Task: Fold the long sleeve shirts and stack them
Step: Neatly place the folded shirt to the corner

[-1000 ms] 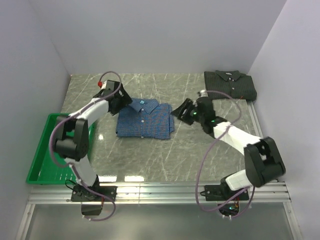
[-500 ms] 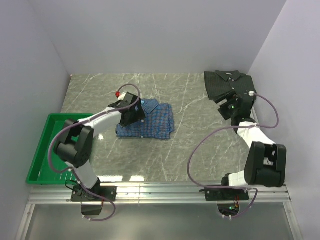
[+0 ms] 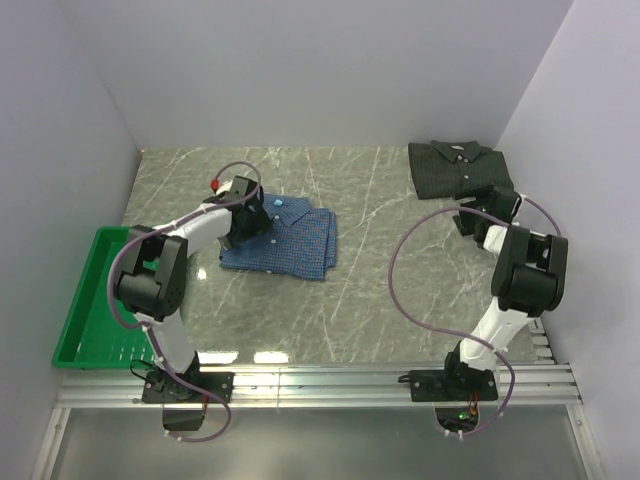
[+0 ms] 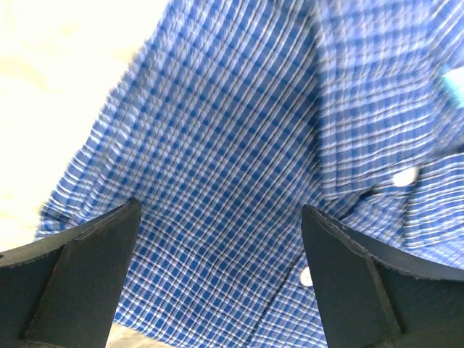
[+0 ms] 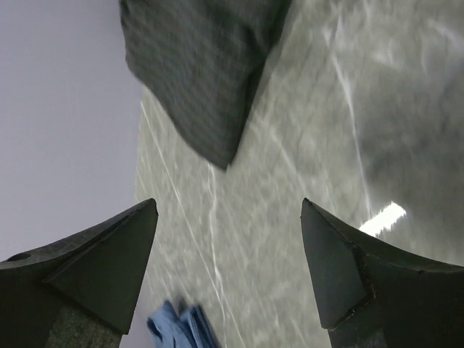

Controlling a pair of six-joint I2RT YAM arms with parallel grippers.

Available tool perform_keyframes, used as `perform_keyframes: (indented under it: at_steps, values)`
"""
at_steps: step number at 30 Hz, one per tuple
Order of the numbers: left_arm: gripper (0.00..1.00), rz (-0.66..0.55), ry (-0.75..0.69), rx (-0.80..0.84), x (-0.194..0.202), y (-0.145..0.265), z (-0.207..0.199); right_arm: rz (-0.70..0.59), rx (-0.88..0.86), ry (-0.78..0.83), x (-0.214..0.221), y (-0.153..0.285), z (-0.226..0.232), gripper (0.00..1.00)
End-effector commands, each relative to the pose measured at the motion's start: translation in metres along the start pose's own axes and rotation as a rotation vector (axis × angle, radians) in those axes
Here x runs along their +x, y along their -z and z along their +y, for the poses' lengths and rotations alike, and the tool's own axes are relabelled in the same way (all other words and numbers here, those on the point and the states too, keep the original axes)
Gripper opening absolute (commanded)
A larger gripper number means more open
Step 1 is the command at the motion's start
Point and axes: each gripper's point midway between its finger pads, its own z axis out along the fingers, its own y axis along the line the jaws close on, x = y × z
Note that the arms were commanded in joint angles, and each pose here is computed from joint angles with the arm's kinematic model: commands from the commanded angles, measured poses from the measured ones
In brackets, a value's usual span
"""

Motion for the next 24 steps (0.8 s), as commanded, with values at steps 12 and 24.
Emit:
perform_keyframes:
  at_steps: [12,24]
  values:
    - [0.99,-0.328,-0.068,0.202,-0.074,0.148,0.019,-0.171,-0.016,-0.15,-0.061,-0.085,0.005,0.79]
    - [0.99,-0.377,-0.045,0.133,-0.074,0.138,0.06,-0.187,0.029,-0.237,-0.062,-0.12,-0.017,0.5]
